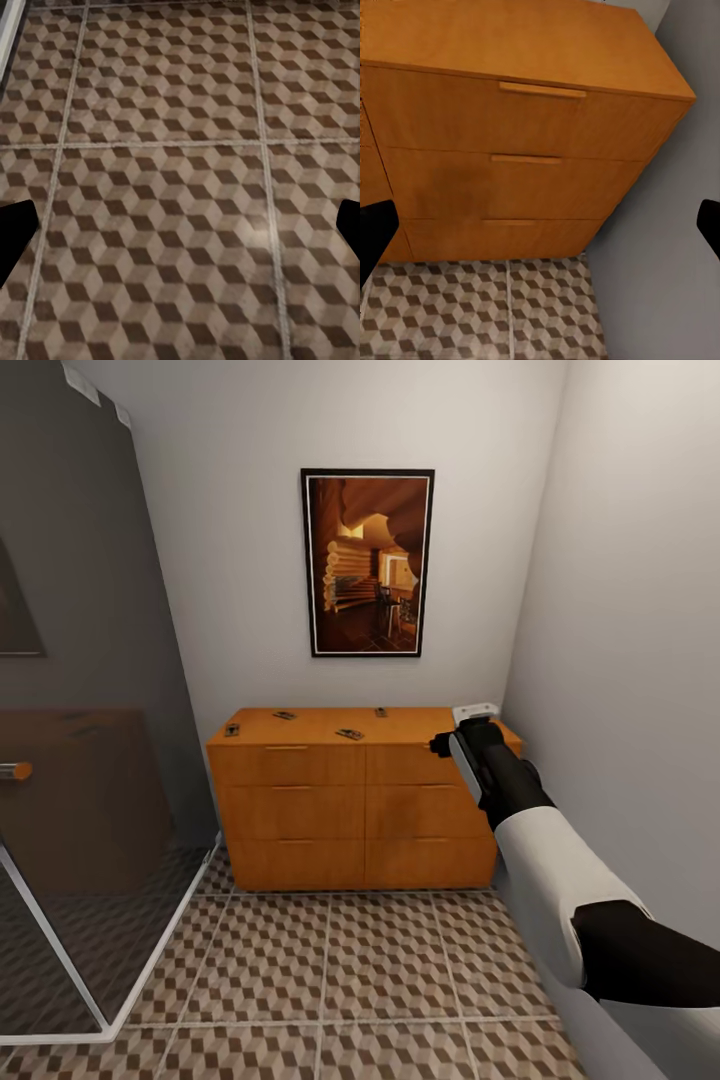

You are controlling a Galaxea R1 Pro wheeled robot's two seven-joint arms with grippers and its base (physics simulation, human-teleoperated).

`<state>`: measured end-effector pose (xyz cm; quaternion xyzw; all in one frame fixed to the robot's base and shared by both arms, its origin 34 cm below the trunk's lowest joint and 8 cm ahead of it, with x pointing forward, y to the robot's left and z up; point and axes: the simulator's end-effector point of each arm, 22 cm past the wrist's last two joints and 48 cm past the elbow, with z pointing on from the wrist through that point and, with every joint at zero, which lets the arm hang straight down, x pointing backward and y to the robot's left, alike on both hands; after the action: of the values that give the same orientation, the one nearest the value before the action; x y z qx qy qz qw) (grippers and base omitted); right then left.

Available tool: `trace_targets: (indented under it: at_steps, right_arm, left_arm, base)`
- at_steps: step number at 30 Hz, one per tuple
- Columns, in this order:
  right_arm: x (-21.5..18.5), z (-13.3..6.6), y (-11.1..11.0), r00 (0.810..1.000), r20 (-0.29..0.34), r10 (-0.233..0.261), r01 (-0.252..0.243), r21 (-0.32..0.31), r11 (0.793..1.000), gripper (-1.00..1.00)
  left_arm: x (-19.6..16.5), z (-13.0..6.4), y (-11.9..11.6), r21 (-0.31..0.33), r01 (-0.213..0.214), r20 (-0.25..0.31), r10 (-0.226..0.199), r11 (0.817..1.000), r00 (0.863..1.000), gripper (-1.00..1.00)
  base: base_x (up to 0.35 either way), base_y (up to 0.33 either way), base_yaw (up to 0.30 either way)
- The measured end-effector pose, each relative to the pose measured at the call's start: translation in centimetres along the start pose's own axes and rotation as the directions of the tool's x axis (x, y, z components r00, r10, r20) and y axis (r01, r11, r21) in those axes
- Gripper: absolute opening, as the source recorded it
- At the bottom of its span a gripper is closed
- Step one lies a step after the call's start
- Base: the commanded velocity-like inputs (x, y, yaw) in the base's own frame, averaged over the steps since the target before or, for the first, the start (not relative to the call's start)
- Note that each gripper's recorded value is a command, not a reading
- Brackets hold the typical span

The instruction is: Take the four mousetraps from the cabinet in the bathroom and place them on the bathroom floor. Make sure all four end up on the same floor surface, and ensure that at least two of them are either under or directly next to the same bathroom sink.

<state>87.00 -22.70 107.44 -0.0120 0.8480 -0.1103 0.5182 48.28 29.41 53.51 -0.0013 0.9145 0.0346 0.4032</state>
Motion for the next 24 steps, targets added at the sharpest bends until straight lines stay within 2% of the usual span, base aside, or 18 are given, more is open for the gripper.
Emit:
trace_targets:
  at_steps: [24]
  right_arm:
    - [0.01, 0.04, 0.13, 1.000, 0.001, 0.000, 0.000, -0.002, 1.000, 1.00]
  left_arm:
    - [0.02, -0.02, 0.02, -0.001, 0.001, 0.000, -0.001, 1.000, 1.000, 1.00]
  base:
    - [0.240, 0.183, 0.000]
